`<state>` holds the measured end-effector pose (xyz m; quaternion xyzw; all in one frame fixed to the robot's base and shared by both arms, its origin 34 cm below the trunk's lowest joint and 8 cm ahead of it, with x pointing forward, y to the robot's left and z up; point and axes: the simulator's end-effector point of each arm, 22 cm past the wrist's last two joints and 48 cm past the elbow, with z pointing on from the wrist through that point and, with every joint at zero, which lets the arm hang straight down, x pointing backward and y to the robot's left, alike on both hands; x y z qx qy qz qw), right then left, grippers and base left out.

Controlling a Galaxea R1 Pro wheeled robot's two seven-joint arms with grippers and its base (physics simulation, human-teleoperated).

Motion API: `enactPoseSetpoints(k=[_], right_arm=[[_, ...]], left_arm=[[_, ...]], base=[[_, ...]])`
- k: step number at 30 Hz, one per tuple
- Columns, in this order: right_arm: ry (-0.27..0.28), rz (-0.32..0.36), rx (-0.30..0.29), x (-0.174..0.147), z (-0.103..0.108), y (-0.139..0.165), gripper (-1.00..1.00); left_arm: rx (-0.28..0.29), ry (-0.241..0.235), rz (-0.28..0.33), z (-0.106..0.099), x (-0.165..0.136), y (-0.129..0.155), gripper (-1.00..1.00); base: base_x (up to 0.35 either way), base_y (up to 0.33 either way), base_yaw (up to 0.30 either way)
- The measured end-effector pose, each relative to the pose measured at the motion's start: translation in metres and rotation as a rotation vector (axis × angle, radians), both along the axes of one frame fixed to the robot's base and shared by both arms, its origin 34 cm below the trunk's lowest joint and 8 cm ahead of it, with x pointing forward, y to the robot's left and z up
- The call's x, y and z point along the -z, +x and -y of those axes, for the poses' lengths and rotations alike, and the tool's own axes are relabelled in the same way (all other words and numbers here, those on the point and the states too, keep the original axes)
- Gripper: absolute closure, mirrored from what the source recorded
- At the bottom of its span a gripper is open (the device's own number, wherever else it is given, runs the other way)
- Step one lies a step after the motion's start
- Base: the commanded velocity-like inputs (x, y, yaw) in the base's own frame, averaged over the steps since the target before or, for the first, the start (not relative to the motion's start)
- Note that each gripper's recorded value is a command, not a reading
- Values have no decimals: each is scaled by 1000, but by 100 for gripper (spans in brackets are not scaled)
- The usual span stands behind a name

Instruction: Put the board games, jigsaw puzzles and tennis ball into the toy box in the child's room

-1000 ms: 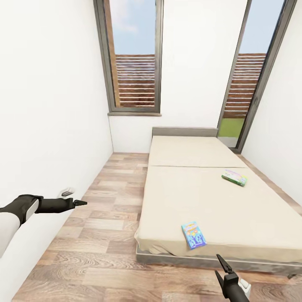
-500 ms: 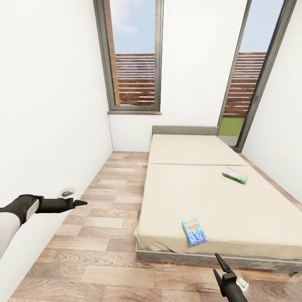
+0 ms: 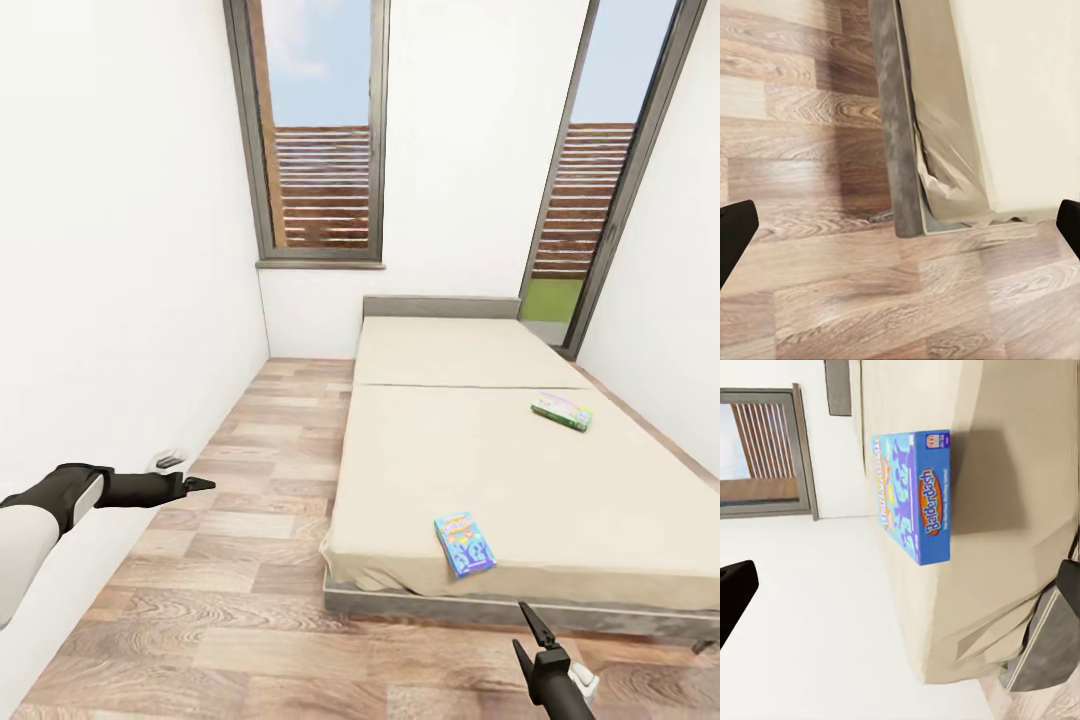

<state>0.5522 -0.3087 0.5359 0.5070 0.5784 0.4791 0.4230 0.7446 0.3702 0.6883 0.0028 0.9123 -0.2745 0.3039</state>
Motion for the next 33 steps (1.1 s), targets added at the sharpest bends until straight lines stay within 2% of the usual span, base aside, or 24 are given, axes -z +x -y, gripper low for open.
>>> enactPoseSetpoints(k=[11,17,29,33], right_arm=[[4,2,6,22,1,-4,-100],[4,2,6,22,1,-4,-100],[-1,1,7,47,1,-8,-100],[-1,1,7,48,1,-8,-100]], left_arm=[[1,0,1,0,22,-4,-100],[1,-1,0,0,22,-4,-100],[1,-2,0,0,47,-9,-100],[0,-3,0,0,47,-9,-100]], base=[[0,0,0],[0,0,0],[0,0,0],[0,0,0]])
